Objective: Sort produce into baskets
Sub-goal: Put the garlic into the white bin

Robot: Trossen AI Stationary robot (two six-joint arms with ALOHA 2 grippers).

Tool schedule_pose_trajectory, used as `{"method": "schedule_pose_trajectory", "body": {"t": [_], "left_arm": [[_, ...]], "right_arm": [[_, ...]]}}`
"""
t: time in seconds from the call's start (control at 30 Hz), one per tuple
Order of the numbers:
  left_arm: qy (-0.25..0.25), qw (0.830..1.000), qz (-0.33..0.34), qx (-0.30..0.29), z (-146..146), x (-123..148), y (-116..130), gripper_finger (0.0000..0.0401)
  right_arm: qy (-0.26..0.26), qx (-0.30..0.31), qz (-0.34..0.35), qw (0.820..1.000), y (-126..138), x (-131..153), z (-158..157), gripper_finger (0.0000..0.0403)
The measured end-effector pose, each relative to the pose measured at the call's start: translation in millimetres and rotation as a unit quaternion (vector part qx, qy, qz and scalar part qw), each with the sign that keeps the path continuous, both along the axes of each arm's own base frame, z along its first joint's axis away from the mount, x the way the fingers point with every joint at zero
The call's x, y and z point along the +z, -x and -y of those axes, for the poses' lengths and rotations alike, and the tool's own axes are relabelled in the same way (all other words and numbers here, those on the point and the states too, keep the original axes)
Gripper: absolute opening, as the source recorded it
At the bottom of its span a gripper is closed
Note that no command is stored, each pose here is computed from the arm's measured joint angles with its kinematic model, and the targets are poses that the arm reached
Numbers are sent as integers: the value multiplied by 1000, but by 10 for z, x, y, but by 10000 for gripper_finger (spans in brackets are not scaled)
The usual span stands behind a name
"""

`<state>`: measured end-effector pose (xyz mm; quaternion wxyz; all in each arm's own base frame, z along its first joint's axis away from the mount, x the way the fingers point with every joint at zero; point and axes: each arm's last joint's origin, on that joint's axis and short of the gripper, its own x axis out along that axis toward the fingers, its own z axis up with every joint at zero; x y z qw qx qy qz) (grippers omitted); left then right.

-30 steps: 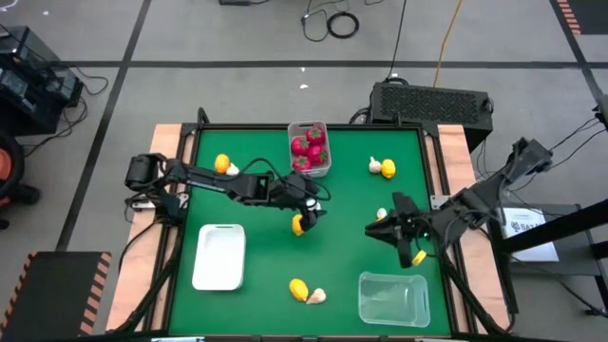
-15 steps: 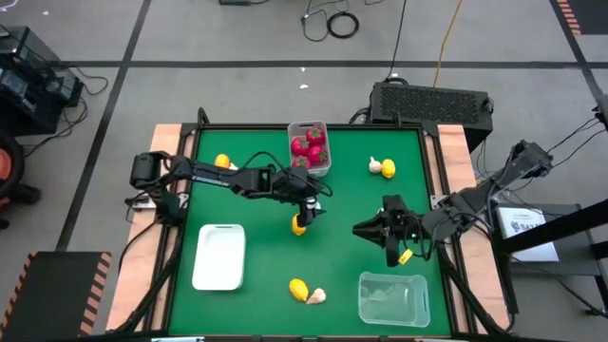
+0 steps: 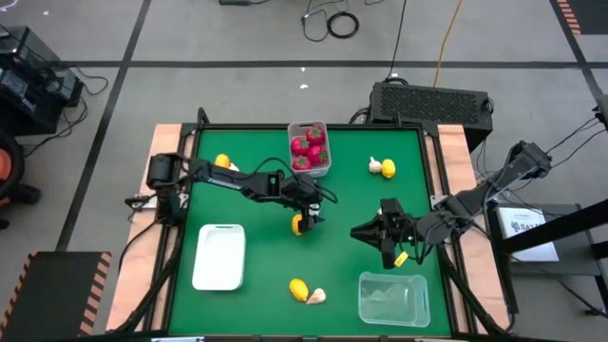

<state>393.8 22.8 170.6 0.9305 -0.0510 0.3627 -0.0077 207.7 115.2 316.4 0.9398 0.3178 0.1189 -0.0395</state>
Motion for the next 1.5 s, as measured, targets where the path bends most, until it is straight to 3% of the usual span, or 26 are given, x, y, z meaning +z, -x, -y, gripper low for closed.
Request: {"method": "schedule_pose_trajectory", "body": {"t": [0.53, 1.23, 1.37, 1.5], "left_arm": [[-12, 999, -7, 34, -29, -28, -2, 249], [-14, 999, -28, 39, -31, -55, 26, 51], [-3, 999, -17, 29, -20, 43, 50, 14], [4, 999, 20, 35, -16, 306, 108, 12]], "right_arm": [[26, 7, -2, 1000, 2, -3, 1, 52], [37, 9, -2, 999, 0, -4, 5, 52], [37, 8, -2, 999, 0, -4, 5, 52], [39, 9, -2, 999, 0, -4, 5, 52]]}}
